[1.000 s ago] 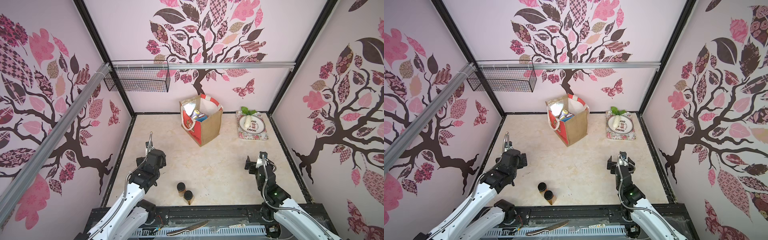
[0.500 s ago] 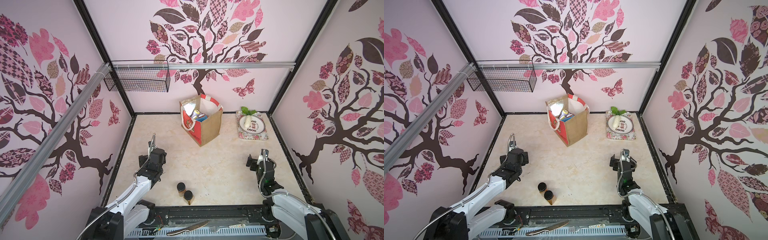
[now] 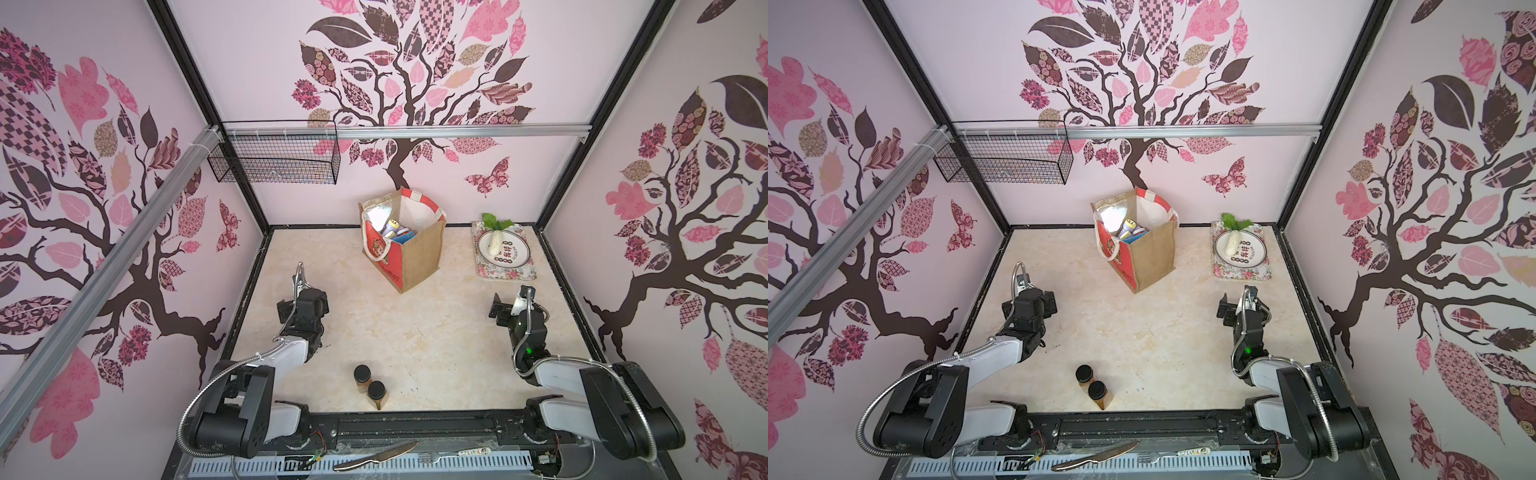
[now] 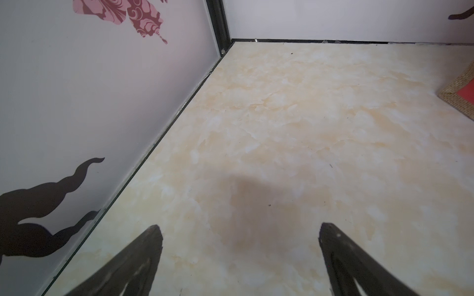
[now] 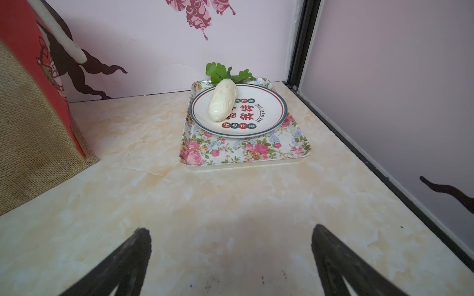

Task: Put the flashlights into the tote bags
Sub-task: Reset both arms

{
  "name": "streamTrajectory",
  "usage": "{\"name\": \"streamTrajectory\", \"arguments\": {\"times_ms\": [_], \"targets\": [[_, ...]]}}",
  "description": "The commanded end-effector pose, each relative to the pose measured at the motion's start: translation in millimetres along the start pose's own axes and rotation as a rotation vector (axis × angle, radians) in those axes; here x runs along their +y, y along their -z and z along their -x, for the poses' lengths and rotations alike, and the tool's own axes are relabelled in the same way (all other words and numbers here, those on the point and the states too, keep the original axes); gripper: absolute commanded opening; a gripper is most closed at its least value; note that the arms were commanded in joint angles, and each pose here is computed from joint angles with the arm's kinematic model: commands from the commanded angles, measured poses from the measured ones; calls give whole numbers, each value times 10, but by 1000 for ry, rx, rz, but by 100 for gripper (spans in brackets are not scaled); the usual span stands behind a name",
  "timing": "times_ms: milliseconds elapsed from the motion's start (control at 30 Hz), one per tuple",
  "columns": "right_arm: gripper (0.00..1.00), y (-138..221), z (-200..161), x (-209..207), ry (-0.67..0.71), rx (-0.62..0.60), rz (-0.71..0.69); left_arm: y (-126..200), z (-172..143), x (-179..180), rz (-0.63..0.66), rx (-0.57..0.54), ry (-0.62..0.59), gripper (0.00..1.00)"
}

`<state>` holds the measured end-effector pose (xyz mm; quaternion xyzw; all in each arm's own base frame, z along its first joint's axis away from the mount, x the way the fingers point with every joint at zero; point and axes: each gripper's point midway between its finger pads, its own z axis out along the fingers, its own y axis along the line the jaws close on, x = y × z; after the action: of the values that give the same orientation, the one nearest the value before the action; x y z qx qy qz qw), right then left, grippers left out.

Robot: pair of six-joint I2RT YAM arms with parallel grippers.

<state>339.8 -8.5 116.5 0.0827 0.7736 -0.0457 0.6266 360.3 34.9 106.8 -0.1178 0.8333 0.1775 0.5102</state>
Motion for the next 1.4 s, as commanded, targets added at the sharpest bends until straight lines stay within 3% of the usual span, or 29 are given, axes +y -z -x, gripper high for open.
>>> {"name": "streamTrajectory", "arguments": {"times_ms": [0,133,400,833,1367], "targets": [[100,-102,277,82,-18,-90,40,-52,213,-91,-42,-84,0,98],[100,-189,270,105,-21,-101,57,-109,281,-163,-72,-120,-21,98],[100,-315,112,77,-28,-77,51,-225,310,-89,-119,-182,60,98],[100,-444,51,-5,-45,-30,2,-339,180,-117,-210,-195,102,98],[100,-434,42,-7,-44,-12,2,-317,172,-108,-211,-202,103,98]]}}
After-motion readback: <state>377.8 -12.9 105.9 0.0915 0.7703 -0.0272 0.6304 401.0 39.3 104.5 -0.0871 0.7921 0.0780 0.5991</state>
